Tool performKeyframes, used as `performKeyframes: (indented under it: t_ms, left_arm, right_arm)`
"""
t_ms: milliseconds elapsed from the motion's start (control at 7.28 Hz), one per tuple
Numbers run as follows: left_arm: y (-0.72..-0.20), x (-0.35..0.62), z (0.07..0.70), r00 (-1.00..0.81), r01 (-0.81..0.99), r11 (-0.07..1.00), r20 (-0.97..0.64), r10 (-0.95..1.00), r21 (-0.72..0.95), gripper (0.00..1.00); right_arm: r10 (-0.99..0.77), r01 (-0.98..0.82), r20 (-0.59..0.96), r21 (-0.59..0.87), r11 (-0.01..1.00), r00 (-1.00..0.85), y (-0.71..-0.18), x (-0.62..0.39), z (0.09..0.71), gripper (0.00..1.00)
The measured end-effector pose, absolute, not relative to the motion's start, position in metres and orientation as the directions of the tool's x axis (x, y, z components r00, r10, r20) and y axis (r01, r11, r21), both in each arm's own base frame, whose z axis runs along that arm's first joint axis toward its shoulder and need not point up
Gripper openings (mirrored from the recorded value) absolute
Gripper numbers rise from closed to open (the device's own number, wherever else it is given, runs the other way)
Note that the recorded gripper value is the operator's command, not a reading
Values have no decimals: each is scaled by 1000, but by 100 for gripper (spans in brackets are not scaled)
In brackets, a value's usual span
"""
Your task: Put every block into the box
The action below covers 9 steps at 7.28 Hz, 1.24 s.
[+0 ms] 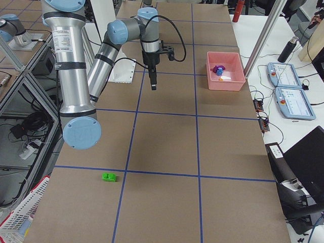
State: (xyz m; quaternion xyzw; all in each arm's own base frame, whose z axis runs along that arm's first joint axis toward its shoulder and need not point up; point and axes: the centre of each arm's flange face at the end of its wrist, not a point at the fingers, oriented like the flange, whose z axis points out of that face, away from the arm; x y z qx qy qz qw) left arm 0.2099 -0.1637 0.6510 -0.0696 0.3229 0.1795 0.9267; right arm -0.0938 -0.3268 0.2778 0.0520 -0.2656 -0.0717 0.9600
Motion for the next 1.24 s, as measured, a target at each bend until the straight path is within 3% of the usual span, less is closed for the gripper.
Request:
performKeyframes:
  t_ms: [137, 275, 412, 687, 961, 1236]
  left_arm:
    - [-158, 213, 655, 712, -391, 920, -641, 286, -24, 99]
    - [-152, 219, 652, 696, -396, 917, -665, 271, -42, 89]
    - [-146, 223, 650, 686, -398, 916, -681, 256, -56, 67]
    - [-139, 232, 646, 683, -396, 915, -692, 234, -82, 50]
    - [-136, 236, 645, 682, -398, 913, -694, 230, -90, 0]
    - [-137, 237, 637, 674, -396, 915, -703, 229, -81, 0]
  right_arm:
    - [-166, 109, 501, 140, 984, 850, -327, -94, 278, 100]
    - [-166, 109, 500, 141, 984, 850, -327, -94, 278, 100]
    - [-166, 109, 499, 142, 984, 850, -328, -94, 277, 100]
    - [-167, 109, 498, 143, 984, 851, -328, -94, 278, 100]
    - [-167, 110, 497, 142, 984, 851, -329, -95, 278, 100]
    - [-167, 111, 500, 140, 984, 850, -329, -95, 278, 100]
